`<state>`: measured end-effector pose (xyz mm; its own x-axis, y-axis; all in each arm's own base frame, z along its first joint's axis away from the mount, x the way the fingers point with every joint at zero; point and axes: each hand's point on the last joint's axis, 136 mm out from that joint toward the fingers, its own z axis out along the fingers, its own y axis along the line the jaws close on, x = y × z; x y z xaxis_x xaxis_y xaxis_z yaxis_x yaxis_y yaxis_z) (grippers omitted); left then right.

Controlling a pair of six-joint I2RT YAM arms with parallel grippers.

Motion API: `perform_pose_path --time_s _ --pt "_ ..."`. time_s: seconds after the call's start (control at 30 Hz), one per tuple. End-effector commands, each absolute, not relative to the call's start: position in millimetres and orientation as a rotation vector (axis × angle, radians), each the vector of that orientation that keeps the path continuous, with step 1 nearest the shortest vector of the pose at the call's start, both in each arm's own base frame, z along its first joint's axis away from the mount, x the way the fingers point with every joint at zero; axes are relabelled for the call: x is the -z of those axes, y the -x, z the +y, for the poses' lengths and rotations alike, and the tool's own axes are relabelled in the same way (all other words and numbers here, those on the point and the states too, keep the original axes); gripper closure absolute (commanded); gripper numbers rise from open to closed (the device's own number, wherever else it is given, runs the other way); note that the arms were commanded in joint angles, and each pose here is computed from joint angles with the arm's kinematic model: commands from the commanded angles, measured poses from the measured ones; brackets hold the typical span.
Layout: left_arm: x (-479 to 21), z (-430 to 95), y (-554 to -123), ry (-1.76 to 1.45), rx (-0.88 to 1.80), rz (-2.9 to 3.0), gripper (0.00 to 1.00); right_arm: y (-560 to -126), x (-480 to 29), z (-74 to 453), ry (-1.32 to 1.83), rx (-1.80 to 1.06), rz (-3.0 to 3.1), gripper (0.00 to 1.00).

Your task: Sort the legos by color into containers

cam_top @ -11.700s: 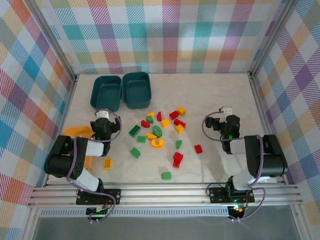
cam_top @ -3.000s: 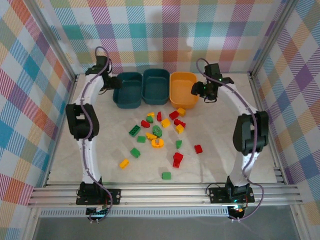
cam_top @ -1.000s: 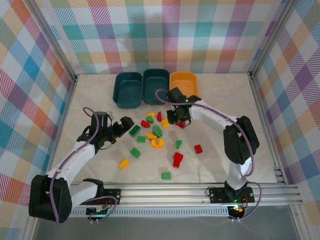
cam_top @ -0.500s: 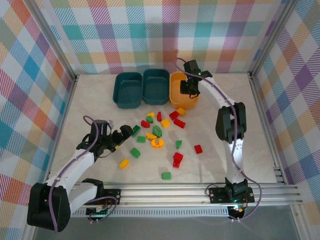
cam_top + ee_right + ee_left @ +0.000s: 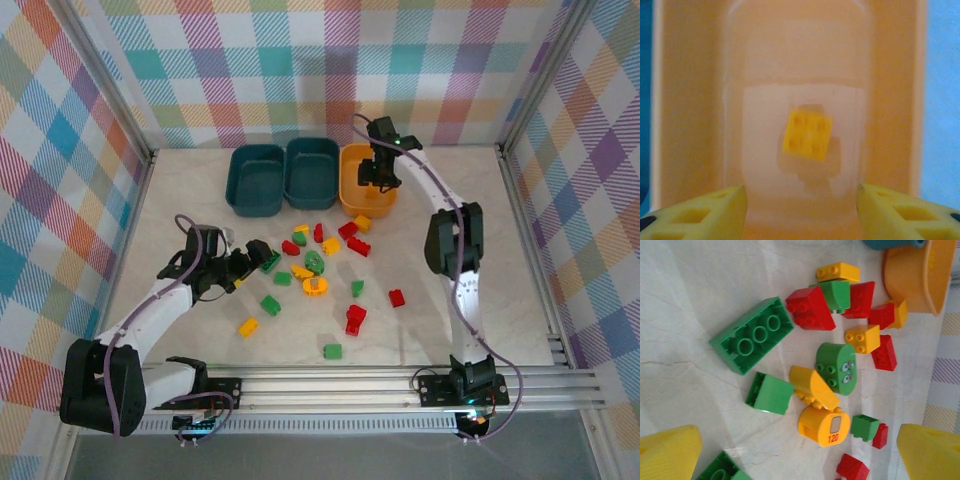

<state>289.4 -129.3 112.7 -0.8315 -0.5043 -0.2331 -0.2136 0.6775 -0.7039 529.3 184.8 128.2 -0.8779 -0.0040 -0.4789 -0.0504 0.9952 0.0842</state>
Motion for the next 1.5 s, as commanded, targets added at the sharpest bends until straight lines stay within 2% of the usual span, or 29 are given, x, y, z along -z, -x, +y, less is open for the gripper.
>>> perform_pose_path --time_s 0.0,0.17,0.3,0.57,0.73,0.87,0.93,1.1,1.17,1.33,1.47 --pt "-136.3 -140.8 -301.3 0.508 1.056 2.412 0.00 -496.3 -185.6 198.5 0.120 -0.162 2.496 0.43" --pt "-137.4 -148.9 -298.6 0.477 1.098 2.413 0.00 -415.8 -126.7 211.7 0.347 -0.242 2.627 0.41" --pt "-144.5 -163.1 -298.6 0.433 1.148 2.417 0.00 -380.4 -89.8 218.0 0.400 -0.255 2.720 0.34" --pt "-155.7 -176.2 -290.6 0.353 1.128 2.443 0.00 -375.5 -43.2 225.7 0.493 -0.213 2.761 0.32" --pt "-151.4 -174.3 -285.8 0.378 1.127 2.450 0.00 -382.4 -29.1 233.5 0.541 -0.189 2.761 0.37" --pt "-152.6 -173.3 -286.5 0.384 1.118 2.449 0.00 -378.9 -24.9 240.0 0.591 -0.168 2.761 0.46" --pt "-153.6 -172.9 -287.7 0.384 1.112 2.446 0.00 -375.4 -25.0 238.8 0.618 -0.131 2.753 0.52" --pt "-153.2 -172.1 -289.6 0.378 1.092 2.456 0.00 -366.1 -45.4 234.0 0.676 -0.110 2.685 0.77" --pt "-153.2 -171.7 -291.0 0.374 1.081 2.463 0.00 -361.9 -55.4 234.4 0.675 -0.118 2.680 0.82" --pt "-154.8 -166.7 -294.8 0.395 1.034 2.461 0.00 -355.7 -105.2 246.4 0.642 -0.201 2.575 0.83" --pt "-132.6 -135.5 -291.4 0.575 0.800 2.515 0.00 -378.9 -148.0 266.2 0.563 -0.296 2.464 0.83"
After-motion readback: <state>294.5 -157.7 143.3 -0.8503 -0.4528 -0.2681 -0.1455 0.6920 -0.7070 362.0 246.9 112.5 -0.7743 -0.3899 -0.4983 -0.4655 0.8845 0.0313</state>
